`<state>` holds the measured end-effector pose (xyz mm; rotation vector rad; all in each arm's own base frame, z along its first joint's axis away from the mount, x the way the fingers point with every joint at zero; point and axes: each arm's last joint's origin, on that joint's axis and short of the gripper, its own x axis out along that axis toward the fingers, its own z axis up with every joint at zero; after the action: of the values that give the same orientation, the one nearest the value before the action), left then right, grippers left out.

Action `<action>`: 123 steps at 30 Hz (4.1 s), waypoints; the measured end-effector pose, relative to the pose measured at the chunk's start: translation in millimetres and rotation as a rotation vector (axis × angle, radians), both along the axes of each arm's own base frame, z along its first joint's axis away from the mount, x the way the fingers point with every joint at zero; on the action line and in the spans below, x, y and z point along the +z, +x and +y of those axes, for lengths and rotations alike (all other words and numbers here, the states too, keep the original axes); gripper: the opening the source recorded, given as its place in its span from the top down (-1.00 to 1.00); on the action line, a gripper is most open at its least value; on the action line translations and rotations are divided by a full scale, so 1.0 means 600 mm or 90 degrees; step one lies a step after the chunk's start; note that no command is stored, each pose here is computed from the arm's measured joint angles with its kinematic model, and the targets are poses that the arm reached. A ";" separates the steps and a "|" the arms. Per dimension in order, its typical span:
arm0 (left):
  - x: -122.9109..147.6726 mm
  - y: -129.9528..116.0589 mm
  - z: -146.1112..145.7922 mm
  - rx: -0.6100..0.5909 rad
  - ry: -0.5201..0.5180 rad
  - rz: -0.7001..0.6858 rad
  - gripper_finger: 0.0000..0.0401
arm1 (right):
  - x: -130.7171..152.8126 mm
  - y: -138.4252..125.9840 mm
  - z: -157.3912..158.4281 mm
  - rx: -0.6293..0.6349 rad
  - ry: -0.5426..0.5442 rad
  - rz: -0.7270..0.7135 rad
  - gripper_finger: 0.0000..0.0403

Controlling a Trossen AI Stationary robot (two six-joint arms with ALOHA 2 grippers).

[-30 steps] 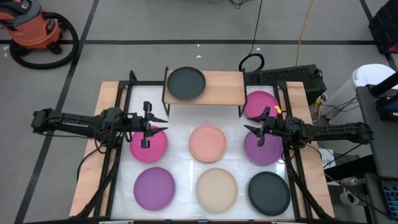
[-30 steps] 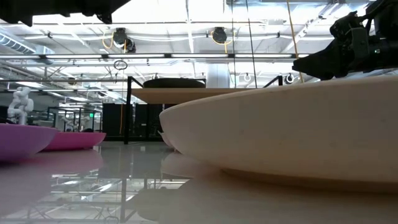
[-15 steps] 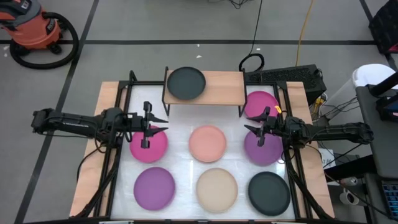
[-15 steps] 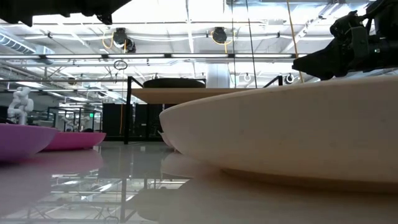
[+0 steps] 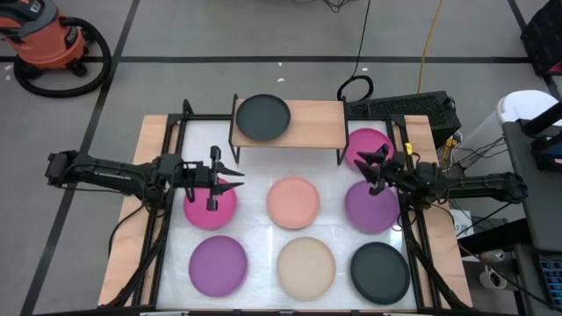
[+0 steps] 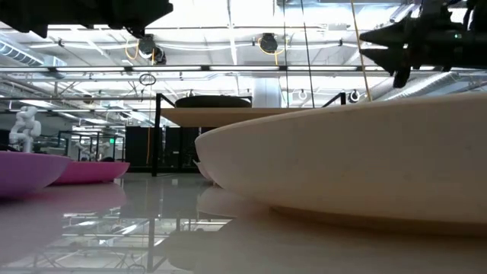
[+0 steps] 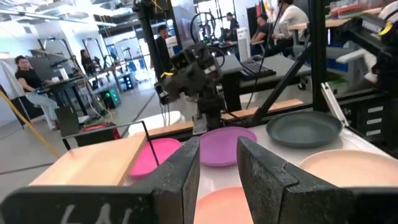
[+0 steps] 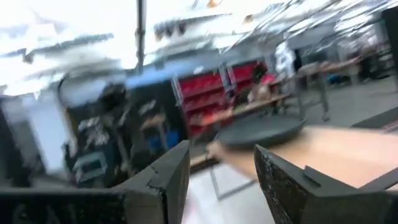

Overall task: Place and stack plates onto a shelf
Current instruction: Stack the light pink plate on top of the black plate on the shelf

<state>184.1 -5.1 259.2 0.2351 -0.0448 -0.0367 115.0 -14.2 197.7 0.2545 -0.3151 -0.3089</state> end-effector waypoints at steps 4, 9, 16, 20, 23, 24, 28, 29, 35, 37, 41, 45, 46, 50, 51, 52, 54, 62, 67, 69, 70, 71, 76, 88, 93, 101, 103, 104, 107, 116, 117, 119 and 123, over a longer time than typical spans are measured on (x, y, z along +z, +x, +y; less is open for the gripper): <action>0.003 0.000 0.002 0.026 -0.003 -0.013 0.44 | 0.008 0.015 0.005 0.034 -0.004 0.055 0.21; 0.009 -0.001 0.003 0.037 -0.006 -0.035 0.44 | 0.027 0.044 0.014 0.058 -0.021 0.111 0.21; 0.016 -0.002 0.003 0.036 -0.013 -0.061 0.44 | 0.050 0.109 0.042 0.109 -0.065 0.211 0.21; 0.017 -0.002 0.003 0.042 -0.006 -0.067 0.44 | 0.077 0.160 0.064 0.100 -0.133 0.334 0.21; 0.017 -0.002 0.004 0.045 -0.007 -0.065 0.44 | 0.073 0.187 0.071 0.052 -0.142 0.477 0.21; 0.016 -0.002 0.004 0.045 -0.007 -0.063 0.44 | 0.069 0.193 0.072 0.044 -0.135 0.512 0.21; 0.016 -0.002 0.004 0.044 -0.018 -0.061 0.44 | 0.037 0.200 0.072 0.029 -0.105 0.615 0.21; 0.016 -0.002 0.004 0.044 -0.019 -0.061 0.44 | 0.028 0.199 0.072 0.027 -0.098 0.642 0.21; 0.015 -0.002 0.004 0.046 -0.016 -0.058 0.44 | -0.003 0.184 0.064 -0.009 -0.028 0.752 0.21; 0.014 -0.001 0.004 0.047 -0.005 -0.057 0.44 | -0.008 0.179 0.057 -0.030 -0.006 0.777 0.21; 0.014 -0.001 0.004 0.049 0.013 -0.057 0.44 | -0.011 0.176 0.038 -0.067 0.031 0.789 0.21; 0.015 -0.001 0.004 0.049 0.012 -0.057 0.44 | -0.008 0.183 0.029 -0.035 0.052 0.769 0.21; 0.015 -0.002 0.004 0.048 0.008 -0.058 0.44 | -0.006 0.187 0.029 -0.006 0.061 0.754 0.21; 0.015 -0.002 0.004 0.048 0.008 -0.058 0.44 | 0.003 0.206 0.036 0.112 0.083 0.656 0.21; 0.015 -0.002 0.004 0.048 0.008 -0.058 0.44 | 0.004 0.209 0.037 0.131 0.084 0.639 0.21; 0.015 -0.002 0.004 0.048 0.008 -0.058 0.44 | 0.005 0.210 0.041 0.151 0.076 0.631 0.21; 0.015 -0.002 0.004 0.048 0.008 -0.058 0.44 | 0.001 0.209 0.051 0.176 0.046 0.632 0.21; 0.015 -0.002 0.004 0.048 -0.002 -0.060 0.44 | -0.034 0.227 0.111 0.267 -0.151 0.660 0.21; 0.016 -0.002 0.004 0.047 -0.012 -0.062 0.44 | -0.074 0.233 0.132 0.252 -0.266 0.731 0.21; 0.016 -0.002 0.004 0.046 -0.012 -0.062 0.44 | -0.086 0.235 0.135 0.243 -0.275 0.751 0.21; 0.016 -0.002 0.004 0.046 -0.011 -0.062 0.44 | -0.092 0.237 0.135 0.244 -0.275 0.758 0.21; 0.016 -0.002 0.004 0.047 -0.010 -0.062 0.44 | -0.096 0.237 0.136 0.245 -0.274 0.765 0.21; 0.016 -0.002 0.004 0.047 -0.009 -0.062 0.44 | -0.109 0.238 0.137 0.247 -0.279 0.784 0.21; 0.016 -0.002 0.004 0.047 -0.009 -0.062 0.44 | -0.109 0.238 0.135 0.234 -0.303 0.788 0.30; 0.016 -0.002 0.004 0.047 -0.009 -0.062 0.44 | -0.109 0.238 0.135 0.235 -0.303 0.788 0.46; 0.015 -0.001 0.004 0.046 -0.022 -0.057 0.44 | -0.113 0.241 0.130 0.232 -0.309 0.795 0.62; 0.015 -0.001 0.004 0.044 -0.043 -0.057 0.44 | -0.119 0.243 0.130 0.232 -0.309 0.801 0.62; 0.015 -0.002 0.004 0.043 -0.050 -0.057 0.44 | -0.123 0.245 0.130 0.231 -0.309 0.800 0.62; 0.015 -0.001 0.004 0.043 -0.056 -0.057 0.44 | -0.136 0.251 0.131 0.232 -0.313 0.803 0.59; 0.016 -0.002 0.004 0.048 0.013 -0.061 0.44 | -0.140 0.255 0.128 0.200 -0.340 0.803 0.86; 0.016 -0.002 0.004 0.049 0.015 -0.062 0.44 | -0.136 0.255 0.128 0.193 -0.341 0.797 0.92; 0.017 -0.003 0.004 0.049 0.009 -0.064 0.44 | -0.122 0.256 0.127 0.175 -0.336 0.773 0.96; 0.029 -0.015 0.007 0.081 -0.013 -0.092 0.44 | -0.087 0.255 0.130 0.154 -0.337 0.707 0.98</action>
<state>175.0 -0.8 276.3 0.2192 -0.1730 0.1076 267.8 63.7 145.7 -0.4104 0.7274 -0.0847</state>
